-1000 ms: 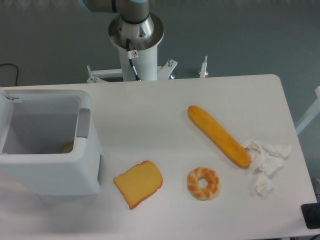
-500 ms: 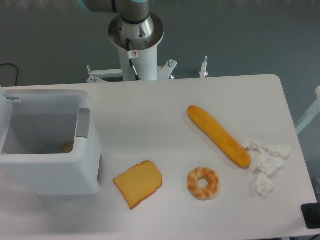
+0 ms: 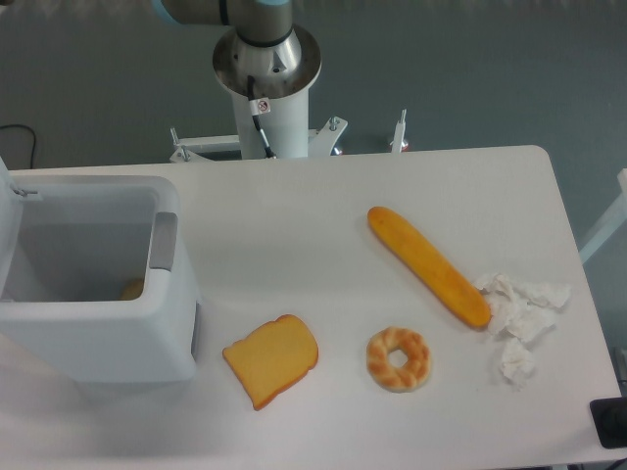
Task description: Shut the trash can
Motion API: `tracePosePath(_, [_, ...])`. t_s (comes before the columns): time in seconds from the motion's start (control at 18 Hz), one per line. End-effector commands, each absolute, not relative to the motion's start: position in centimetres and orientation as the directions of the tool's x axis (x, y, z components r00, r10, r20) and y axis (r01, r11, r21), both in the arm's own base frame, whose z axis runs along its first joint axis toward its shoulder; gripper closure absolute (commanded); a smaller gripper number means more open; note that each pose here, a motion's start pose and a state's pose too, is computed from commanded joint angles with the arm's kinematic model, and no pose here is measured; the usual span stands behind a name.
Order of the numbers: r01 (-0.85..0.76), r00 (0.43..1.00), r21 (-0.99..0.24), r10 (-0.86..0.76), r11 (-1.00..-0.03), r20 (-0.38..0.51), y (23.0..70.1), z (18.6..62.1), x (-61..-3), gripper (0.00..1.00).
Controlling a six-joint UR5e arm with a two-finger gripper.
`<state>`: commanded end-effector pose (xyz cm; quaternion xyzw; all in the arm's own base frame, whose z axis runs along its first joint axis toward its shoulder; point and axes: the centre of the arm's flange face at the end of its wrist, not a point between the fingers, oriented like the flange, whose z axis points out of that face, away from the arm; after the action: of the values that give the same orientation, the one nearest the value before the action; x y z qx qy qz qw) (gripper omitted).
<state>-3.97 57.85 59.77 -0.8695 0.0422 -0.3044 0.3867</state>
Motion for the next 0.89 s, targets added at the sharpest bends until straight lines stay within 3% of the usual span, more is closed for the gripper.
tracePosePath(0.89, [0.158, 0.871, -0.687, -0.228, -0.709, 0.436, 57.1, 55.9, -9.9, 0.0])
